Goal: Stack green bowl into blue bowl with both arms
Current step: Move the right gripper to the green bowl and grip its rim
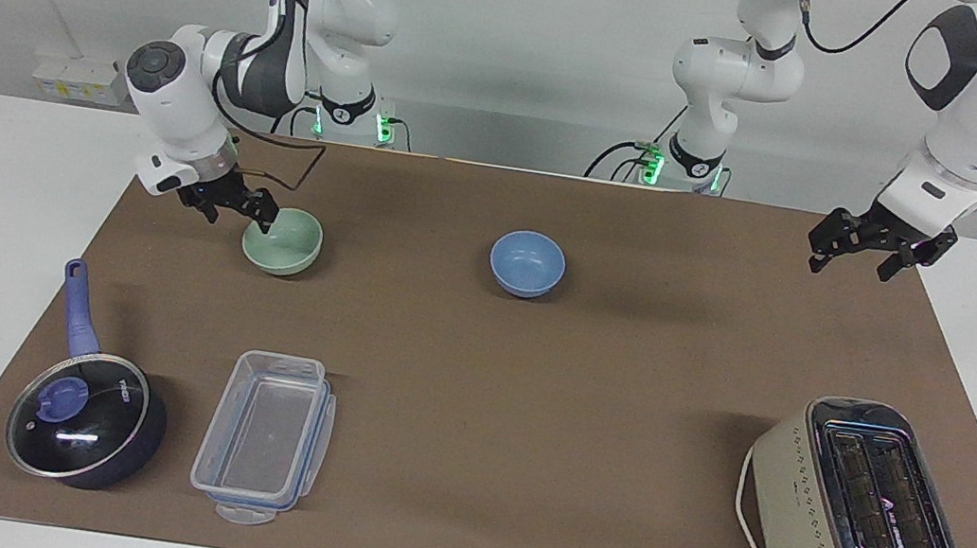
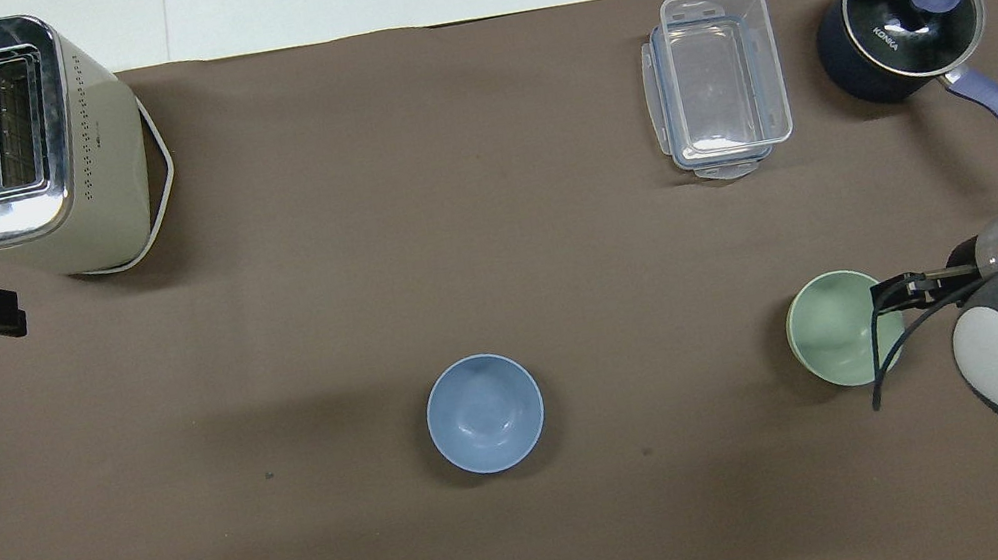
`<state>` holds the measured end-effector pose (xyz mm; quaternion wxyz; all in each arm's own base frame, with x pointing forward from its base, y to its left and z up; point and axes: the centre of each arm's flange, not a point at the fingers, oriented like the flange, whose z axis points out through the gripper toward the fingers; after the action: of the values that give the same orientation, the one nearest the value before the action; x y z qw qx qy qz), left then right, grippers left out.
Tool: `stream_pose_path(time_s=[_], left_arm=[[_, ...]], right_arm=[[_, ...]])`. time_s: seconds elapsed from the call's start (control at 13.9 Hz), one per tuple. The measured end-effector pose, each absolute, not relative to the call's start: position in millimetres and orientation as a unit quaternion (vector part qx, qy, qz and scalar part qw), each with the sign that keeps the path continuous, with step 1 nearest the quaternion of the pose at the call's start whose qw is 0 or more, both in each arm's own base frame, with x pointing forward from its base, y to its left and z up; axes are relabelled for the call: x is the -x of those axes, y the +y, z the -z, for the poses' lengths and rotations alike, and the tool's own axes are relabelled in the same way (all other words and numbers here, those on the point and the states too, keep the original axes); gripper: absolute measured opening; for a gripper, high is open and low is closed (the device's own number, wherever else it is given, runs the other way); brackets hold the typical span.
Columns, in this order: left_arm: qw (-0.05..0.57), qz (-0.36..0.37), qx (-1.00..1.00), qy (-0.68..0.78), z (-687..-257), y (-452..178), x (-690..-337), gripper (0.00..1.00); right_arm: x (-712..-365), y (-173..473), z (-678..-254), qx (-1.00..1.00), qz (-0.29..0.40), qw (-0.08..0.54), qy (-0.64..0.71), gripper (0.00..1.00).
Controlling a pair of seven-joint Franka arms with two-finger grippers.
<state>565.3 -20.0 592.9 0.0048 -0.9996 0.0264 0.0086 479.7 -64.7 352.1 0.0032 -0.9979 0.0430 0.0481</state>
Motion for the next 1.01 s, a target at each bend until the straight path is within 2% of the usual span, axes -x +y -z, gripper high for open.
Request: stream_pose_path(time_s=[0.29, 0.43, 0.65, 0.72, 1.01], left_arm=[[0.005, -0.014, 1.0, 0.028, -591.1, -21.4, -564.6, 1.0], [0.005, -0.02, 0.999, 0.032, -590.1, -25.7, -563.1, 1.0], [0.006, -0.057, 0.998, 0.034, -584.7, -28.3, -554.3, 1.0], [0.006, -0.062, 0.998, 0.033, -584.5, -26.7, -553.0, 1.0], [0.005, -0.061, 0.998, 0.03, -585.2, -23.9, -553.0, 1.0]], right_arm=[[-470.9, -64.3, -323.4, 0.998, -0.045, 0.004, 0.038, 1.0], [-469.4, -64.5, -320.2, 0.998, -0.044, 0.005, 0.036, 0.96], [-469.3, -65.3, -320.2, 0.998, -0.044, 0.005, 0.037, 0.65], [-469.2, -65.4, -320.2, 0.998, -0.045, 0.005, 0.037, 0.51], [-468.1, -65.1, -319.9, 0.998, -0.05, 0.006, 0.037, 0.07]])
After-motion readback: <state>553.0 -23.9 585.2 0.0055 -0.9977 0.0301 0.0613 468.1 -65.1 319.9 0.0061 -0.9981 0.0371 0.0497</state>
